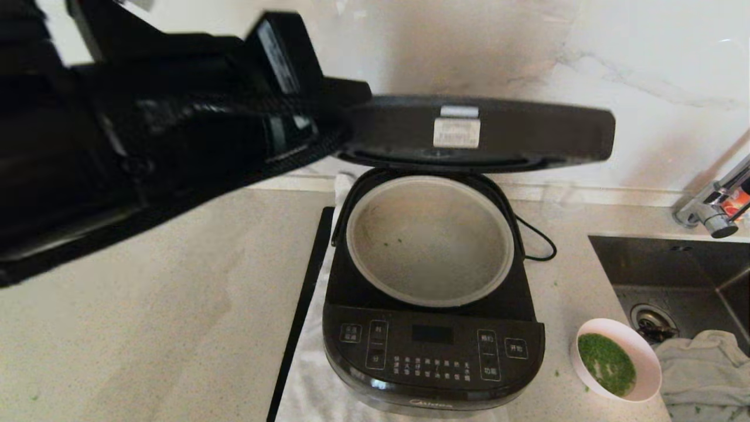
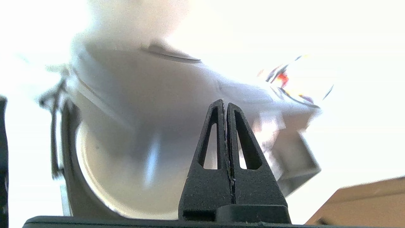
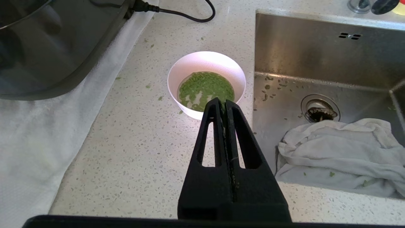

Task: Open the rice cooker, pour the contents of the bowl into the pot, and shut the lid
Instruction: Open the rice cooker

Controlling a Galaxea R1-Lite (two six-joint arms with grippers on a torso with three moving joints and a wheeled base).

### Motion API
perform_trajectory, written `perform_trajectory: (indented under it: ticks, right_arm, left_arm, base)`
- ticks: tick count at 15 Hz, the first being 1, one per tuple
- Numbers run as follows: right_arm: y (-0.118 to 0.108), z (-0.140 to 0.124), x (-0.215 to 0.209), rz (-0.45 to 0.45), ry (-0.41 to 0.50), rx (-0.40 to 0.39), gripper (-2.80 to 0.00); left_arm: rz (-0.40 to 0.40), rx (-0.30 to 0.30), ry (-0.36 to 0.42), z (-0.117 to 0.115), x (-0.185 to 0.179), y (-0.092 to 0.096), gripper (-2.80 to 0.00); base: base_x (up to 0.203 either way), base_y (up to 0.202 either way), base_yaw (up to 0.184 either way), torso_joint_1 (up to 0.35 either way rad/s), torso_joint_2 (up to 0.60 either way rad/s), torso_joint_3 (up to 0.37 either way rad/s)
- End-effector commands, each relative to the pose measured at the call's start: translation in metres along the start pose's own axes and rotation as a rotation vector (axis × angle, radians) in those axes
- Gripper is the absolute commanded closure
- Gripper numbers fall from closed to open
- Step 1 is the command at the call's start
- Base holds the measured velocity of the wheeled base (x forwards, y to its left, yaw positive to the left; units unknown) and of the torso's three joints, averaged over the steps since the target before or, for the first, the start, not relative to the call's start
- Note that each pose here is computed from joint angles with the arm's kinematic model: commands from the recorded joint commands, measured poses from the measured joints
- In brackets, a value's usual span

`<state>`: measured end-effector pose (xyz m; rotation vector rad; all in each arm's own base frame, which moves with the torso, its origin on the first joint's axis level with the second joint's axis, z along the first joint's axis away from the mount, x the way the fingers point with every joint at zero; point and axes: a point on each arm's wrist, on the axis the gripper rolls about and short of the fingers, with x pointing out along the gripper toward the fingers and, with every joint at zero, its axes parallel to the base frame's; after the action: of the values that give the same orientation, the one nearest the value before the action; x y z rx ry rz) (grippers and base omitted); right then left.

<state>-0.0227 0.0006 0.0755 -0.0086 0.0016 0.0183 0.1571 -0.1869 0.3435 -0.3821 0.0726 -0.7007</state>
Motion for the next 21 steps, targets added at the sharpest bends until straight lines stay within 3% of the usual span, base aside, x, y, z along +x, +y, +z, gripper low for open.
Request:
perform_trajectory:
  ticks: [1,6,7,11,13,15,21]
  right_arm:
    - [0.000,0.000,0.000,0.000,0.001,-0.001,0.00]
    - [0.000,0.000,0.000,0.000,0.001,-0.001,0.00]
    - [0.000,0.000,0.000,0.000,0.001,-0.001,0.00]
    - [0.000,0.000,0.000,0.000,0.001,-0.001,0.00]
    - [0.000,0.000,0.000,0.000,0.001,-0.001,0.00]
    - [0.000,0.000,0.000,0.000,0.001,-0.001,0.00]
    - [0.000,0.000,0.000,0.000,0.001,-0.001,0.00]
  left_arm:
    - [-0.048,-0.025,-0.127,0.040,-0.044,-0.006,0.00]
    - [-0.083,-0.034,-0.206,0.075,-0.131,-0.001,0.00]
    - [-0.077,-0.028,-0.156,0.070,-0.144,0.003,0.00]
    - [-0.159,-0.017,0.271,-0.004,-0.167,0.030,0.00]
    - [-0.147,-0.021,0.438,-0.041,-0.165,0.042,0.00]
    - [-0.126,-0.019,0.523,-0.065,-0.148,0.047,0.00]
    - [-0.146,-0.023,0.485,-0.087,-0.063,0.038,0.00]
  base:
    - [0.000,0.000,0.000,0.000,0.00,0.000]
    - [0.000,0.000,0.000,0.000,0.00,0.000]
    - [0.000,0.000,0.000,0.000,0.00,0.000]
    - [0.000,0.000,0.000,0.000,0.00,0.000]
    - [0.000,0.000,0.000,0.000,0.00,0.000]
    - [0.000,0.000,0.000,0.000,0.00,0.000]
    - [0.000,0.000,0.000,0.000,0.00,0.000]
